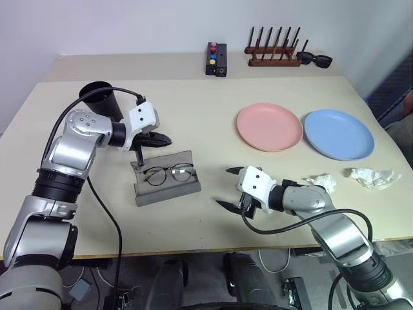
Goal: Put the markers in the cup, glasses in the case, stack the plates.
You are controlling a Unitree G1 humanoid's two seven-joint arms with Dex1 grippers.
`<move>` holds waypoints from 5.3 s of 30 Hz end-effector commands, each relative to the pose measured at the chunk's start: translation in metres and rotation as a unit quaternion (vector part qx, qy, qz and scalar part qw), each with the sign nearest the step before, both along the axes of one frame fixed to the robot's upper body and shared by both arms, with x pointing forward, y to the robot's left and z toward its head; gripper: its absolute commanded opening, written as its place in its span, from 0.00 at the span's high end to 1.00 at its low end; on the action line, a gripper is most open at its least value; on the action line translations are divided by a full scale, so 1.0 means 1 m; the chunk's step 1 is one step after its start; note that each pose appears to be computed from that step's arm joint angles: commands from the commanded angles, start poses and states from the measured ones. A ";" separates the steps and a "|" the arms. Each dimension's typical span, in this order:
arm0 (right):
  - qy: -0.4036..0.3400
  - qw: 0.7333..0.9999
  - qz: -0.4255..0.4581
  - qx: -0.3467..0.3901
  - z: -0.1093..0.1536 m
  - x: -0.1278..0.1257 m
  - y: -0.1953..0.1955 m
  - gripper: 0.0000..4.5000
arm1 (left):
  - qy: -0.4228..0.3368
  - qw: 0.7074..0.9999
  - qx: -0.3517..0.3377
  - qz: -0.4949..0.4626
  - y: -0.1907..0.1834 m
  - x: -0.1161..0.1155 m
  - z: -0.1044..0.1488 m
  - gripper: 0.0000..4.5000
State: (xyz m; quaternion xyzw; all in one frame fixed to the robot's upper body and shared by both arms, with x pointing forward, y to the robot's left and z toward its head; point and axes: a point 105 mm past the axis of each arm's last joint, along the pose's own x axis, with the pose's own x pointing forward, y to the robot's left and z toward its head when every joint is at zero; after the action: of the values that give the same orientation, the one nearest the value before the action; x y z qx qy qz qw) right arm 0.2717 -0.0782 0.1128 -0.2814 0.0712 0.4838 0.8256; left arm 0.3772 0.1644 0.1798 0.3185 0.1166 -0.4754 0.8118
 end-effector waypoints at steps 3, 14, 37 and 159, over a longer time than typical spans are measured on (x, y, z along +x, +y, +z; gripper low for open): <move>-0.018 1.000 0.010 0.007 0.007 -0.002 0.005 0.00 | 0.000 0.998 0.057 -0.039 0.004 -0.011 -0.013 1.00; -0.018 1.000 0.007 0.008 0.006 -0.002 0.005 0.00 | 0.044 0.991 0.040 -0.123 -0.022 -0.050 -0.024 1.00; -0.029 0.999 0.003 0.016 0.016 0.001 0.000 0.00 | 0.016 0.991 -0.043 -0.128 -0.043 -0.065 -0.006 1.00; -0.096 0.982 -0.019 -0.163 0.035 0.025 -0.097 0.79 | -0.034 0.962 -0.261 -0.066 -0.062 -0.060 0.009 1.00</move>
State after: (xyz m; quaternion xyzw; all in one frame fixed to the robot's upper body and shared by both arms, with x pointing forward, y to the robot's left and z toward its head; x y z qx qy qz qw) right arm 0.2957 -0.1808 0.1343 -0.4479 0.1011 0.4240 0.7806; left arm 0.3186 0.1022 0.1777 0.1064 -0.0367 -0.5325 0.8389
